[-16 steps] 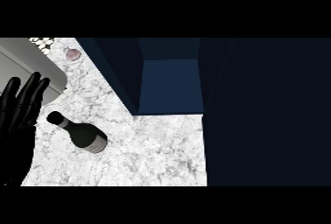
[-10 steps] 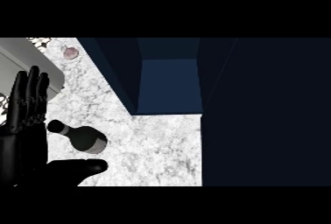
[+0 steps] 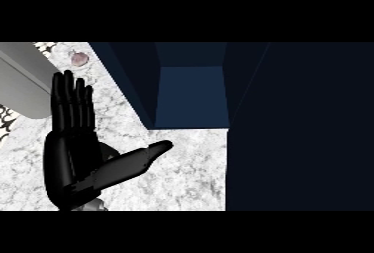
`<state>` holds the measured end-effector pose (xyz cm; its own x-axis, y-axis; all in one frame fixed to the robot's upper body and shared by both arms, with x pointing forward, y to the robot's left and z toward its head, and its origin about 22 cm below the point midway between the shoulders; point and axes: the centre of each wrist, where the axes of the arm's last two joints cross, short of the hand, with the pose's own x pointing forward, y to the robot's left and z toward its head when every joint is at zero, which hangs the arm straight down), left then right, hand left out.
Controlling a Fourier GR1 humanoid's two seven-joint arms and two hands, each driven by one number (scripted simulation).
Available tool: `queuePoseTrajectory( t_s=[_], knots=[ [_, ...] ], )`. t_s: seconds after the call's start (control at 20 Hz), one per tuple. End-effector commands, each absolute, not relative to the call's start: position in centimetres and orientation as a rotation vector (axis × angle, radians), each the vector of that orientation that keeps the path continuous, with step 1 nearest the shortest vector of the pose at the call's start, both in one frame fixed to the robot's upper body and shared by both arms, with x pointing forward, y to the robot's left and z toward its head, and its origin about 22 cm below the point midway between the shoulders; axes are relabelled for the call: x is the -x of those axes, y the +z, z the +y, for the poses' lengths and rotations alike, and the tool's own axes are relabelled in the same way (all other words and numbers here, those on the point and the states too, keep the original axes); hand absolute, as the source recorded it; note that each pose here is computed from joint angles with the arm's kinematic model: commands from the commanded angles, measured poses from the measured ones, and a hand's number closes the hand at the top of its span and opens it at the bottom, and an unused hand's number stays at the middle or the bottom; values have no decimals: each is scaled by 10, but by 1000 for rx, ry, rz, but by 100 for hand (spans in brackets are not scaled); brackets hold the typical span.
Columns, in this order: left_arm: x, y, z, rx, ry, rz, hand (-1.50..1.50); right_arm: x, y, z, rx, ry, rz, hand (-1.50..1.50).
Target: Pick up the wine, place it into the cabinet and close the cabinet
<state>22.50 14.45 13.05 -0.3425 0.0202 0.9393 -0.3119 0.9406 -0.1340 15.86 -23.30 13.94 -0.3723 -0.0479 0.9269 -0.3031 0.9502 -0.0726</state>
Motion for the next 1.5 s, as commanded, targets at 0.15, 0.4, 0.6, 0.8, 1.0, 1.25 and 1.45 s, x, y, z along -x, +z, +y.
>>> queuePoseTrajectory(
  t_s=[0.15,0.4,0.6,0.8,1.0,1.25,1.45],
  knots=[
    [-236,163,104,-190,408,-1880,-150,-134,166,-236,-292,278,-1904,-150],
    [-235,181,91,-170,408,-1886,-150,-136,177,-231,-260,287,-1941,-150],
    [-233,176,87,-214,435,-1888,-150,-129,185,-237,-269,308,-1931,-150],
    [-225,172,85,-220,471,-1873,-150,-132,194,-225,-252,277,-1922,-150],
    [-223,186,94,-288,502,-1864,-150,-138,195,-223,-277,273,-1915,-150],
    [-199,191,126,-348,510,-1857,-150,-131,192,-226,-222,255,-1931,-150],
    [-197,198,134,-387,528,-1849,-150,-145,202,-231,-235,261,-1927,-150]
  ],
)
